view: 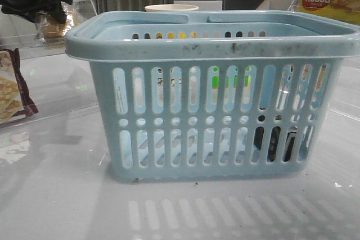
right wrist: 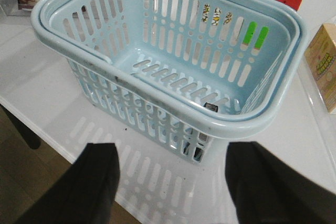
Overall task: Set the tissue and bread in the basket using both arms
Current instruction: 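Close the left gripper on the packaged bread and lift it, then carry the bread over the blue basket and open the left gripper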
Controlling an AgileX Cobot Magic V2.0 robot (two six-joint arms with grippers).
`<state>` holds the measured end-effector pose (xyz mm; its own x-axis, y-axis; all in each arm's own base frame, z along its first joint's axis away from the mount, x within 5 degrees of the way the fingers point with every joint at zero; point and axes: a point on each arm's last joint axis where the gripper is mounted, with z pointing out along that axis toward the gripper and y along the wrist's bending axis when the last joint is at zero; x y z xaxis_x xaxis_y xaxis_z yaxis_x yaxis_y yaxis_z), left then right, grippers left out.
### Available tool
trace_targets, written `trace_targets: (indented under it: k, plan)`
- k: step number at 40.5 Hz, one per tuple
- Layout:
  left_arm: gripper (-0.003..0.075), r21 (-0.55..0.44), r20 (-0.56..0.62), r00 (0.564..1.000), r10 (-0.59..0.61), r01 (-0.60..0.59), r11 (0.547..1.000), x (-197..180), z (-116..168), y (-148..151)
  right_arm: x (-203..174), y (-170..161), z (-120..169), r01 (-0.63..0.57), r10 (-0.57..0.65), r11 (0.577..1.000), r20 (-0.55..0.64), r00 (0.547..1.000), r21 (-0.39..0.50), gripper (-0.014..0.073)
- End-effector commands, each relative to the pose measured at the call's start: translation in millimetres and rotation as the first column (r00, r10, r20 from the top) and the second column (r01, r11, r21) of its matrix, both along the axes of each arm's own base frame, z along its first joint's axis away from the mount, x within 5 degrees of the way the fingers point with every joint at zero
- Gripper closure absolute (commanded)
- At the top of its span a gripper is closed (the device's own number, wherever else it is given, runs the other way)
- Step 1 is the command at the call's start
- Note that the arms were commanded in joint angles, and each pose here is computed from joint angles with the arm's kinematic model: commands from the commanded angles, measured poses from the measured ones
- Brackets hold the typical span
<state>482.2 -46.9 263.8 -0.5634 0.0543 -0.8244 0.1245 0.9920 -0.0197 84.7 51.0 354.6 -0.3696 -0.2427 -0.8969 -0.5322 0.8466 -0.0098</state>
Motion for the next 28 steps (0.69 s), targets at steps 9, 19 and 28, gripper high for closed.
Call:
trace_targets:
  k: [9,19,28]
  plan:
    - [0.0486,-0.036,0.131,0.991,-0.003,0.007,0.999,-25,76,-2,1,0,14,0.0,-0.004,0.999,0.089,0.996,0.04,0.0054]
    - [0.0556,-0.038,0.173,0.984,-0.052,0.06,0.998,-78,143,-11,1,0,14,0.0,-0.004,0.999,0.088,0.996,0.039,0.0054]
    - [0.0573,0.107,0.145,0.942,-0.302,0.288,0.952,-142,185,-53,1,0,14,0.0,-0.004,0.999,0.088,0.996,0.039,0.0054]
